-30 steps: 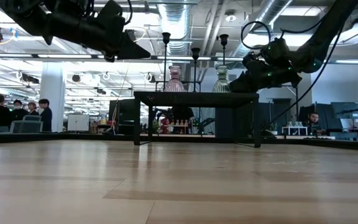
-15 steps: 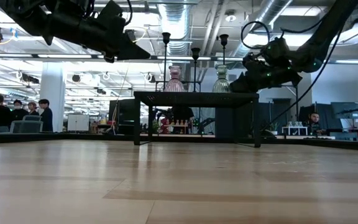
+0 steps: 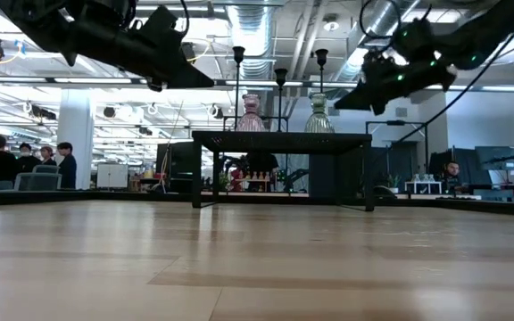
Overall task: Pick & Place candle stick holders
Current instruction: Adjust the purple candle holder on the shelf
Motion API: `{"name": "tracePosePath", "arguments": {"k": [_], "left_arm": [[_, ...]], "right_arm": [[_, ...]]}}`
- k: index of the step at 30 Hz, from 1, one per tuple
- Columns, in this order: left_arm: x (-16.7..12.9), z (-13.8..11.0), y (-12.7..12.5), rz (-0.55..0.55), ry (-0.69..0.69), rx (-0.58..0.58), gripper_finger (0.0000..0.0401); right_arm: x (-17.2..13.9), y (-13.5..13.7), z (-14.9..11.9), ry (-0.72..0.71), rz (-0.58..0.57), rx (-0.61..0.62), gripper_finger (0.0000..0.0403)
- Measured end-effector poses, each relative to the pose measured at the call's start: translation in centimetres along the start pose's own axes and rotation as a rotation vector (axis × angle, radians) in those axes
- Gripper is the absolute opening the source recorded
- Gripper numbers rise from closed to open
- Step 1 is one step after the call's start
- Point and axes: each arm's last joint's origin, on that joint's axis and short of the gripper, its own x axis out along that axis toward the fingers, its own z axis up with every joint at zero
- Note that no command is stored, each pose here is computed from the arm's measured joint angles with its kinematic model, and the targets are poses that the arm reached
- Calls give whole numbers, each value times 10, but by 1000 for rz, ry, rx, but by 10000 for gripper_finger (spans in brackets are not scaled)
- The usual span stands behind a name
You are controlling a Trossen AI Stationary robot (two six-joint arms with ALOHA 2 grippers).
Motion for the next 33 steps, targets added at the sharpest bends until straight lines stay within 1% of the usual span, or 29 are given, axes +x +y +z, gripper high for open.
{"name": "tracePosePath", "arguments": {"k": [1,4,10,18,22,26,29,33], "left_arm": [[1,-1,3,11,3,1,5],[5,-5,11,-16,12,5,5],[14,-15,36,-16,30,7,5],[27,-25,66,-72,-43,-21,5],[36,-36,71,-58,-27,-41,5],[44,-44,71,-67,-37,-38,5],[54,-41,72,-94,-47,-35,5],[71,-36,79,-83,-57,-25,5]], "right_arm": [[-3,4,2,7,9,4,0],[-11,19,8,23,51,9,0],[-22,52,17,38,172,-24,0],[-28,86,19,71,268,-71,0],[-28,99,20,71,326,-81,0],[-28,112,20,72,382,-83,0],[-29,122,21,74,407,-91,0],[-29,131,21,80,395,-97,0]]}}
